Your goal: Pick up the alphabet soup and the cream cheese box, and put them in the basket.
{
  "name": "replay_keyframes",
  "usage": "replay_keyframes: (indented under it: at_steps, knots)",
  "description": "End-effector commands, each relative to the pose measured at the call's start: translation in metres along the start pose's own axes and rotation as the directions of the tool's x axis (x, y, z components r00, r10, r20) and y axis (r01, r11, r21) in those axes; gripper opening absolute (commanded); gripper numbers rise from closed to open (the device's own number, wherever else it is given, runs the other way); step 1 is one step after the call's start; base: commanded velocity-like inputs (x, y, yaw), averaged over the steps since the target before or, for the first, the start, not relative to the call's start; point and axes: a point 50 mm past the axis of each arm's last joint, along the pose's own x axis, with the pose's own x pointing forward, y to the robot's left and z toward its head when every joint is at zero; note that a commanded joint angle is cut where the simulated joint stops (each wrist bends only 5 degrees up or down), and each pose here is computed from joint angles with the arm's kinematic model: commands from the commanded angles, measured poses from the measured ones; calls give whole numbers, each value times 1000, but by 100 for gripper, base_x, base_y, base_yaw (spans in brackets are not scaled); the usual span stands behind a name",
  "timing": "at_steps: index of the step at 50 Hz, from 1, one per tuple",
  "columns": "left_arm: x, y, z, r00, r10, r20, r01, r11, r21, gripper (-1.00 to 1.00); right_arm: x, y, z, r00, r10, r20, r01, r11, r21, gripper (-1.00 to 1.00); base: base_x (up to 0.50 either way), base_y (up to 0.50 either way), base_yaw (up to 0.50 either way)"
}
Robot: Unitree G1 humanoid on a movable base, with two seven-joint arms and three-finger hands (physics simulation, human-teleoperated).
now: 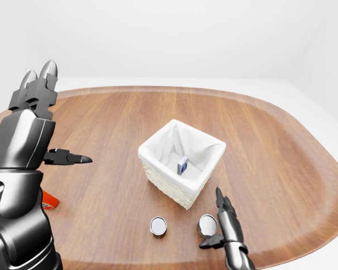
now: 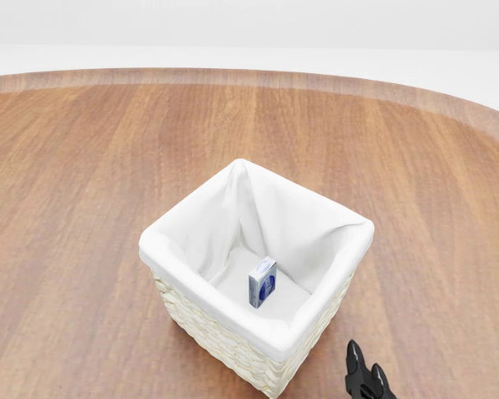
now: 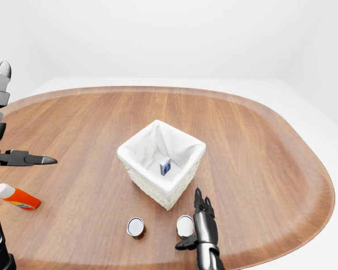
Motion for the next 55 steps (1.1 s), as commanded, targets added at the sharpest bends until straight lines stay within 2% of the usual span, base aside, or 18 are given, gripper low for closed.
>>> replay_keyframes:
  at_steps: [1,19,20,21,28,38,55]
  knots:
    - [0,0,0,1000,-1,0,1,1000,0,100,3,5,-6,1000,10,-28,-11,1000,-16,100,0,0,0]
    - [0,-1,-1,1000,0,-5,0,1000,-5,100,7,15,-13,998,25,-64,-28,998,-52,100,0,0,0]
    - [0,-1,-1,1000,0,-4,0,1000,-5,100,8,14,-13,998,23,-64,-27,998,-50,37,0,0,0]
    - [1,-2,-2,1000,0,-9,0,1000,-9,100,9,14,-13,998,23,-67,-26,999,-43,-100,0,0,0]
    - [0,-1,-1,1000,0,-3,0,1000,-5,100,10,14,-14,997,19,-70,-23,998,-53,-100,0,0,0]
    - [0,-1,-1,1000,-3,-3,3,1000,-5,100,14,3,-11,998,-9,-70,10,1000,11,-100,0,0,0]
    - [0,0,1,1000,-4,3,4,1000,0,100,32,-38,-30,976,-155,-154,163,986,43,-100,0,0,0]
